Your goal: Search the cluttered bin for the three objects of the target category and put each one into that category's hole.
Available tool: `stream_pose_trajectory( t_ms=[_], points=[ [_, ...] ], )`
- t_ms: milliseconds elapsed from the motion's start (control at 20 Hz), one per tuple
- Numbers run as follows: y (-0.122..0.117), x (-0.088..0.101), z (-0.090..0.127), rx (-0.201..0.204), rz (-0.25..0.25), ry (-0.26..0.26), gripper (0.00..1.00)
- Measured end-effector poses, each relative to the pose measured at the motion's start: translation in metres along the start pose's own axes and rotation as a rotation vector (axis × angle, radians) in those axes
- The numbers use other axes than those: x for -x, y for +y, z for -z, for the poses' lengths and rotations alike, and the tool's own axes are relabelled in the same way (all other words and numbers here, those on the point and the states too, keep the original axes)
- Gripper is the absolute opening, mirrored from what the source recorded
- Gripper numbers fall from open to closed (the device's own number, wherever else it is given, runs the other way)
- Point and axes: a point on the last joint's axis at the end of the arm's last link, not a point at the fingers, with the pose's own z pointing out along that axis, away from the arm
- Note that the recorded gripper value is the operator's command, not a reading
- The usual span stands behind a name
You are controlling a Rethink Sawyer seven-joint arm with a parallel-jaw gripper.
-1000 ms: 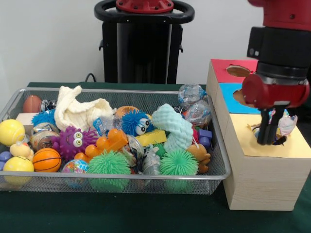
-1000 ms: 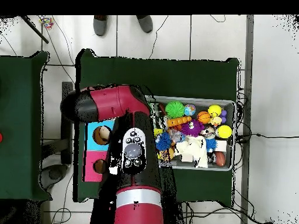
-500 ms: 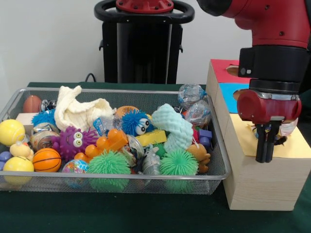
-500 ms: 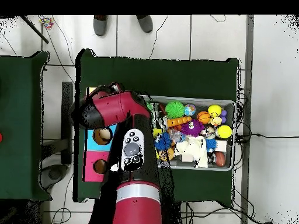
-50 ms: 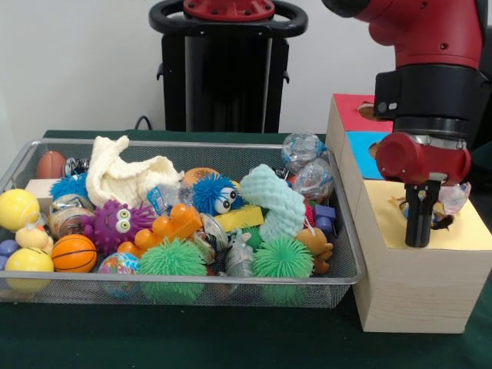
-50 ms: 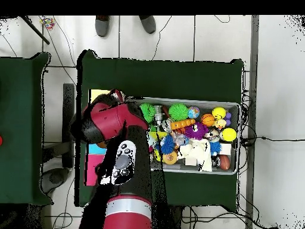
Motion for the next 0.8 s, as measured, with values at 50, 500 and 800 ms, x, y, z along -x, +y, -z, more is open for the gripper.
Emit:
stream_pose_trajectory(
  t_ms=[50,500,800],
  points=[
    [0.002,-0.001,0.002,0.001,0.002,0.002,0.0],
    [0.01,-0.008,0.026,0.008,0.018,0.056,0.0],
    [0.016,-0.025,0.035,0.046,-0.006,0.242,0.0]
  ],
)
